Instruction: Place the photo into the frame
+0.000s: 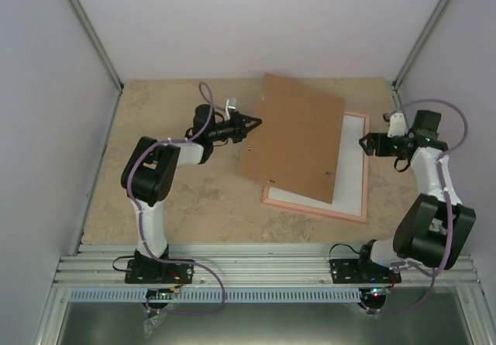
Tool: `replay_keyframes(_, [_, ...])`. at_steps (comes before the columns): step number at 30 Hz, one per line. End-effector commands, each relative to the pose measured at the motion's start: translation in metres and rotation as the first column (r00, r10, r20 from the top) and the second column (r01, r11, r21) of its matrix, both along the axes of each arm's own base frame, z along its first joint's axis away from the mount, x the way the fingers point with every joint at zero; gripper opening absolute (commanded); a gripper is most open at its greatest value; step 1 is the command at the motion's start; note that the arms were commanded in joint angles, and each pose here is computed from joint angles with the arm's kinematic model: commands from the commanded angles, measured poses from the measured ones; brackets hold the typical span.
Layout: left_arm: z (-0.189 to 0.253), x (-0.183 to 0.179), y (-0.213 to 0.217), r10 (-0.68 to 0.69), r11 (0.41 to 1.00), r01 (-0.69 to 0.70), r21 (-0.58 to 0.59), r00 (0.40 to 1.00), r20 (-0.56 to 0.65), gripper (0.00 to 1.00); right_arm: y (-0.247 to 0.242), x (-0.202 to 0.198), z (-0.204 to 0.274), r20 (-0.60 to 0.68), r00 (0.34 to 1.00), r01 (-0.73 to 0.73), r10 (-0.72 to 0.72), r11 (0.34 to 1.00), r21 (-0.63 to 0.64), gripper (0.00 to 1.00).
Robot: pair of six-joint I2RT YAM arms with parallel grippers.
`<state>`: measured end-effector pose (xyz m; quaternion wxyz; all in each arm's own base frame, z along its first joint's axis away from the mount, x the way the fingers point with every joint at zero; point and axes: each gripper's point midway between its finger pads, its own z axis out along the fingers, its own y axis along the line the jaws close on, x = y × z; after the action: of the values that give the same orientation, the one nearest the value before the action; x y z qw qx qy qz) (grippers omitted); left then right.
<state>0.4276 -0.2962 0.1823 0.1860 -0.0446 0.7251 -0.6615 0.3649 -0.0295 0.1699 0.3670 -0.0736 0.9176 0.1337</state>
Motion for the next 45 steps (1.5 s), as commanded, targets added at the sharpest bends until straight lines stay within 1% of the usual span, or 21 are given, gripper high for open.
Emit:
replay_keyframes(1, [0.006,0.008,-0.024,0.025,0.998,-0.022,-0.06,0.998,0.052,0.0,-0.022,-0.008,-0.041,-0.16,0.974,0.186,-0.162,0.97,0.155,0.81])
replay_keyframes(4, [-0.013,0.006,-0.038,0.01,0.998,-0.008,-0.056,1.0,0.023,0.0,-0.041,-0.01,-0.064,-0.217,0.947,0.284,-0.239,0.936,0.208,0.75])
replay_keyframes(8, [-0.034,0.008,-0.055,0.001,0.999,-0.001,-0.037,1.0,-0.002,0.0,-0.051,-0.009,-0.086,-0.25,0.928,0.335,-0.276,0.911,0.238,0.72])
replay_keyframes(13, [-0.057,0.012,-0.066,0.022,1.0,-0.022,0.001,1.0,-0.02,0.0,-0.058,-0.02,-0.126,-0.349,0.882,0.424,-0.316,0.857,0.292,0.67])
replay_keyframes(21, [-0.08,0.019,-0.071,0.1,0.991,-0.1,0.087,0.995,0.011,0.0,-0.052,-0.019,-0.144,-0.388,0.878,0.421,-0.281,0.838,0.346,0.54])
replay_keyframes(24, [-0.084,0.01,-0.086,0.077,0.993,-0.078,0.091,0.997,0.016,0.0,-0.05,-0.018,-0.148,-0.396,0.877,0.419,-0.271,0.835,0.356,0.51])
replay_keyframes(28, [-0.085,-0.002,-0.107,0.043,0.989,-0.049,0.138,0.998,0.048,0.0,-0.047,-0.017,-0.15,-0.402,0.877,0.419,-0.261,0.826,0.377,0.49])
replay_keyframes(30, [-0.086,-0.005,-0.112,0.042,0.986,-0.049,0.162,0.998,0.05,0.16,-0.046,-0.017,-0.15,-0.404,0.879,0.415,-0.253,0.823,0.387,0.49])
replay_keyframes(31, [-0.087,-0.006,-0.113,0.043,0.982,-0.051,0.179,0.998,0.05,0.27,-0.045,-0.016,-0.15,-0.403,0.88,0.413,-0.25,0.823,0.391,0.48])
replay_keyframes(32, [-0.085,-0.006,-0.114,0.038,0.978,-0.051,0.204,0.997,0.068,0.45,-0.045,-0.016,-0.151,-0.406,0.88,0.412,-0.247,0.821,0.395,0.48])
replay_keyframes(33, [-0.085,-0.006,-0.115,0.033,0.969,-0.054,0.242,0.995,0.089,0.57,-0.044,-0.015,-0.15,-0.405,0.881,0.41,-0.243,0.819,0.401,0.47])
replay_keyframes(35, [-0.082,-0.004,-0.11,0.032,0.94,-0.077,0.333,0.99,0.137,0.65,-0.044,-0.013,-0.149,-0.403,0.885,0.403,-0.234,0.819,0.408,0.47])
replay_keyframes(36, [-0.08,-0.003,-0.107,0.032,0.921,-0.094,0.377,0.985,0.168,0.7,-0.043,-0.012,-0.149,-0.401,0.887,0.396,-0.227,0.82,0.412,0.47])
replay_keyframes(37, [-0.076,-0.003,-0.105,0.018,0.901,-0.104,0.422,0.979,0.203,0.78,-0.044,-0.011,-0.148,-0.397,0.891,0.388,-0.22,0.824,0.414,0.47])
replay_keyframes(39, [-0.078,-0.003,-0.097,-0.024,0.824,-0.128,0.552,0.965,0.26,0.88,-0.046,-0.007,-0.146,-0.387,0.898,0.37,-0.208,0.833,0.411,0.48])
replay_keyframes(40, [-0.08,-0.003,-0.093,-0.049,0.786,-0.131,0.604,0.961,0.272,0.9,-0.047,-0.004,-0.145,-0.381,0.903,0.358,-0.2,0.84,0.408,0.49])
replay_keyframes(41, [-0.083,-0.004,-0.082,-0.059,0.734,-0.143,0.664,0.96,0.273,0.93,-0.049,-0.001,-0.144,-0.376,0.907,0.344,-0.189,0.848,0.403,0.5])
replay_keyframes(42, [-0.082,-0.004,-0.074,-0.071,0.698,-0.156,0.699,0.956,0.285,0.97,-0.05,0.001,-0.145,-0.378,0.909,0.331,-0.177,0.858,0.393,0.52])
replay_keyframes(43, [-0.082,-0.006,-0.067,-0.094,0.671,-0.158,0.725,0.951,0.295,0.99,-0.051,0.003,-0.146,-0.381,0.909,0.32,-0.167,0.867,0.383,0.53])
replay_keyframes(45, [-0.081,-0.009,-0.051,-0.113,0.641,-0.157,0.751,0.949,0.294,0.99,-0.052,0.006,-0.15,-0.383,0.913,0.293,-0.144,0.884,0.366,0.57])
